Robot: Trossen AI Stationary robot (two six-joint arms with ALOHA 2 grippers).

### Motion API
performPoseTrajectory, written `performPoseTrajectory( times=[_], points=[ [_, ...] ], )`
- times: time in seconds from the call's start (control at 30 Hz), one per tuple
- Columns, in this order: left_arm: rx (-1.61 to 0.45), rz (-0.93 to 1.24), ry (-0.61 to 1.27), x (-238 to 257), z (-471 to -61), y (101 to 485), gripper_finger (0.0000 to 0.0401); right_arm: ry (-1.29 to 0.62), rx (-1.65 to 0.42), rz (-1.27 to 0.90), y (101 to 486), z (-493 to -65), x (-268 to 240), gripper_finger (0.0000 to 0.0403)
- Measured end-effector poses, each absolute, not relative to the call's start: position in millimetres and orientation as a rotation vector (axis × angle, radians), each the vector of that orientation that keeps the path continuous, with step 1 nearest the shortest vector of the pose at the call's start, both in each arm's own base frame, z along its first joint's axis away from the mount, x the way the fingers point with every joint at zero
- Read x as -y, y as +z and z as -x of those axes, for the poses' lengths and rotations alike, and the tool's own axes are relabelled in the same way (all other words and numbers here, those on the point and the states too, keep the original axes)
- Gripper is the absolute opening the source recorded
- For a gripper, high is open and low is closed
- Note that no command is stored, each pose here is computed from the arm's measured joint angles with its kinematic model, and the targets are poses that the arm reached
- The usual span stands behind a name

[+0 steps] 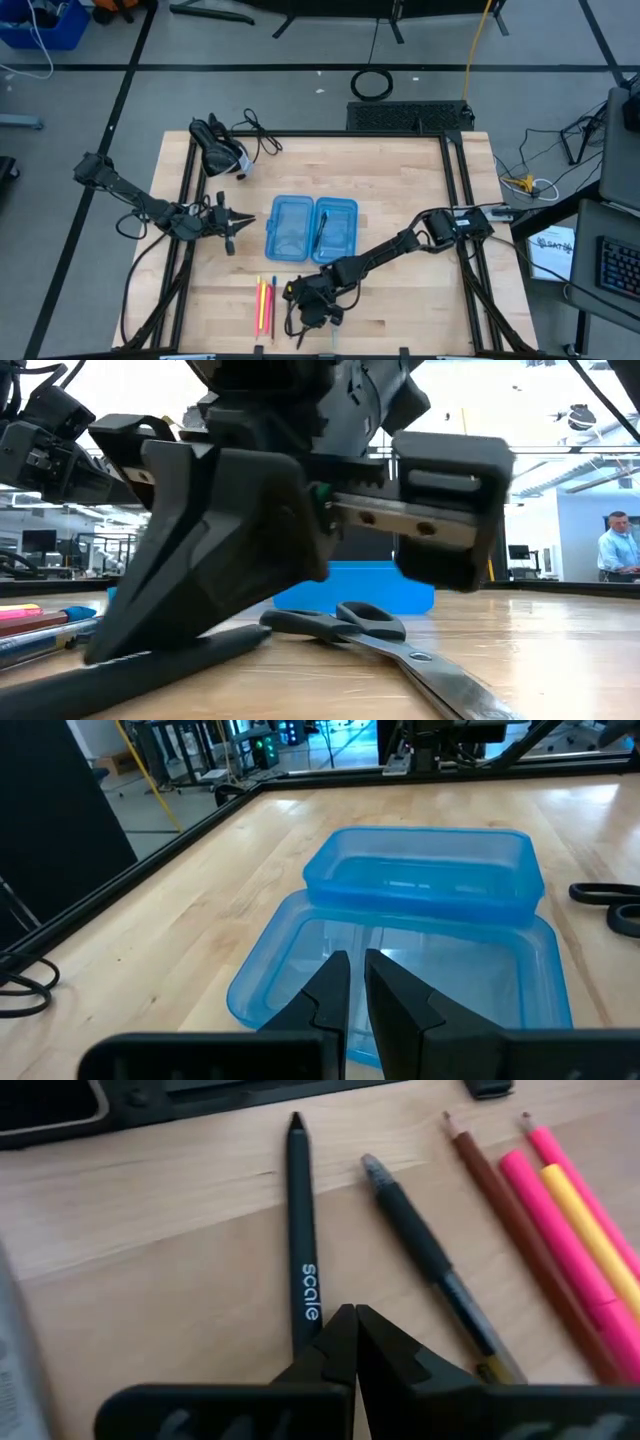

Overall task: Pick & place school supplies into a supply box
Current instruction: Put the black pen into the supply box

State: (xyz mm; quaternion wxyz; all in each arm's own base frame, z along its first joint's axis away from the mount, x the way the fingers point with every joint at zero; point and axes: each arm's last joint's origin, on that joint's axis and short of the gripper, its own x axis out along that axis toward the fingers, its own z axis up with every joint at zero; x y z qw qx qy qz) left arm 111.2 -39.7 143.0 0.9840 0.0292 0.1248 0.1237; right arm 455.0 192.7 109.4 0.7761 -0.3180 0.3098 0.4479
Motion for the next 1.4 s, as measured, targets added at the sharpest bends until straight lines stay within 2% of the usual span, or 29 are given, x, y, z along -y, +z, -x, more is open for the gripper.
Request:
performPoseTrajectory(
  times=[0.3,0.47,0.6,0.73,0.9,1.07,1.17,1.3,1.4],
  points=[
    [-0.248,-0.038,0.251,40,-111,143,0.0042,0.99,-0.779,0.652,104,-447,-192,0.0],
    [-0.247,-0.035,0.252,40,-111,143,0.0042,0.882,-0.744,0.695,115,-450,-193,0.0],
    [-0.244,-0.009,0.243,40,-111,143,0.0042,0.789,-0.713,0.711,143,-449,-189,0.0],
    [-0.237,0.029,0.24,40,-112,144,0.0042,0.749,-0.633,0.678,200,-441,-180,0.0],
    [-0.232,0.112,0.132,44,-113,145,0.0042,0.799,-0.573,0.582,235,-404,-167,0.0],
    [-0.264,0.172,0.016,56,-119,149,0.0042,0.73,-0.408,0.463,252,-354,-146,0.0],
    [-0.303,0.172,0.013,69,-132,162,0.0042,0.68,-0.35,0.415,234,-322,-133,0.0],
    [-0.362,0.164,0.004,96,-160,185,0.0042,0.433,-0.197,0.359,219,-289,-113,0.0],
    [-0.447,0.205,0.033,119,-185,197,0.0042,0.313,-0.171,0.283,202,-270,-101,0.0]
  ],
)
